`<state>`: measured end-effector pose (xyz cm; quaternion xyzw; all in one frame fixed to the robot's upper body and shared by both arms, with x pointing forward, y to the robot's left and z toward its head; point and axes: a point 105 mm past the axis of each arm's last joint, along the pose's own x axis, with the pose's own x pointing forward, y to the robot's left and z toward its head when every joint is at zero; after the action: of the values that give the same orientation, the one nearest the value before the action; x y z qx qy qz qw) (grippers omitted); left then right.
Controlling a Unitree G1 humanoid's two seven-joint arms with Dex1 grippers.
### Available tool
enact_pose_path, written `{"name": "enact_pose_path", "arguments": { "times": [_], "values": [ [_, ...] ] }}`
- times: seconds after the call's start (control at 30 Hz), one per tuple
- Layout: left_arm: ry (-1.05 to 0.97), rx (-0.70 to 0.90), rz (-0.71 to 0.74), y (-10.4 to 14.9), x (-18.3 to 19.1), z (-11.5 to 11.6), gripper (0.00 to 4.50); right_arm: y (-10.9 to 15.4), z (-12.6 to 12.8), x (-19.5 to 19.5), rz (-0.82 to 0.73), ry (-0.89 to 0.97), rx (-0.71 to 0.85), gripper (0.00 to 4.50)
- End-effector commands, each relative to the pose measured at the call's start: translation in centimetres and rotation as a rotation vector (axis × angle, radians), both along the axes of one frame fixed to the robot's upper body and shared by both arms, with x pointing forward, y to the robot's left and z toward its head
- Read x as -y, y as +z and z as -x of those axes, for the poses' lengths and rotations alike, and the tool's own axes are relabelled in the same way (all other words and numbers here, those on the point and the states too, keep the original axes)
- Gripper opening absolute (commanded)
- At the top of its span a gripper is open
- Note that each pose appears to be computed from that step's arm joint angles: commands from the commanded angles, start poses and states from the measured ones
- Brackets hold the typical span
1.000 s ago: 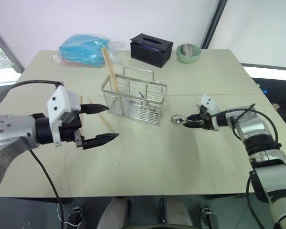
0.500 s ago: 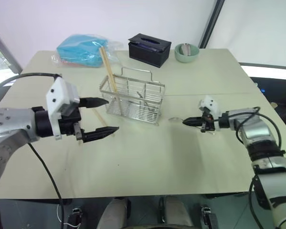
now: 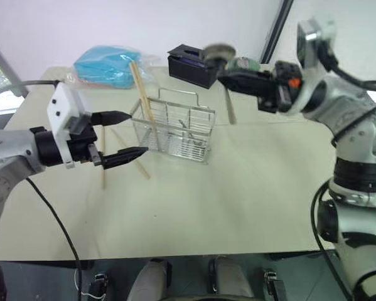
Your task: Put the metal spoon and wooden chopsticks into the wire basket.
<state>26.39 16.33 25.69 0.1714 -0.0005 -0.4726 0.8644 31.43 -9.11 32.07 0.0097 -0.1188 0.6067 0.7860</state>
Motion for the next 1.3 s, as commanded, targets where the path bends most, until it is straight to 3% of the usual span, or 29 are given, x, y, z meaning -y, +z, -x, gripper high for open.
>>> {"name": "enact_pose_path", "arguments": {
  "times": [0.03,0.37,0.53,0.63,0.87,1.03,1.3],
  "values": [
    [0.009,0.059,0.007,1.1,-0.1,-0.1,4.5,0.8,-1.9,-0.6,-0.071,-0.124,0.0,0.02],
    [0.039,0.068,0.017,1.5,-0.5,-0.3,4.5,-1.3,-4.5,-2.2,-0.161,-0.24,-0.093,0.02],
    [0.048,0.078,0.024,1.6,-0.5,-0.3,4.5,-3.8,-6.0,-2.5,-0.175,-0.317,-0.166,0.02],
    [0.066,0.091,0.035,2.0,-0.7,-0.6,4.5,-5.7,-6.7,-2.6,-0.188,-0.349,-0.246,0.89],
    [0.08,0.101,0.051,2.3,-0.8,-0.8,4.5,-6.3,-7.0,-1.8,-0.177,-0.442,-0.239,4.34],
    [0.104,0.104,0.076,2.5,-1.2,-1.2,4.5,-5.0,-6.6,-0.7,-0.178,-0.448,-0.207,4.44],
    [0.318,0.132,0.268,4.5,-4.6,-3.3,4.5,2.3,-2.4,2.5,-0.153,-0.295,0.034,4.44]
  ]
}}
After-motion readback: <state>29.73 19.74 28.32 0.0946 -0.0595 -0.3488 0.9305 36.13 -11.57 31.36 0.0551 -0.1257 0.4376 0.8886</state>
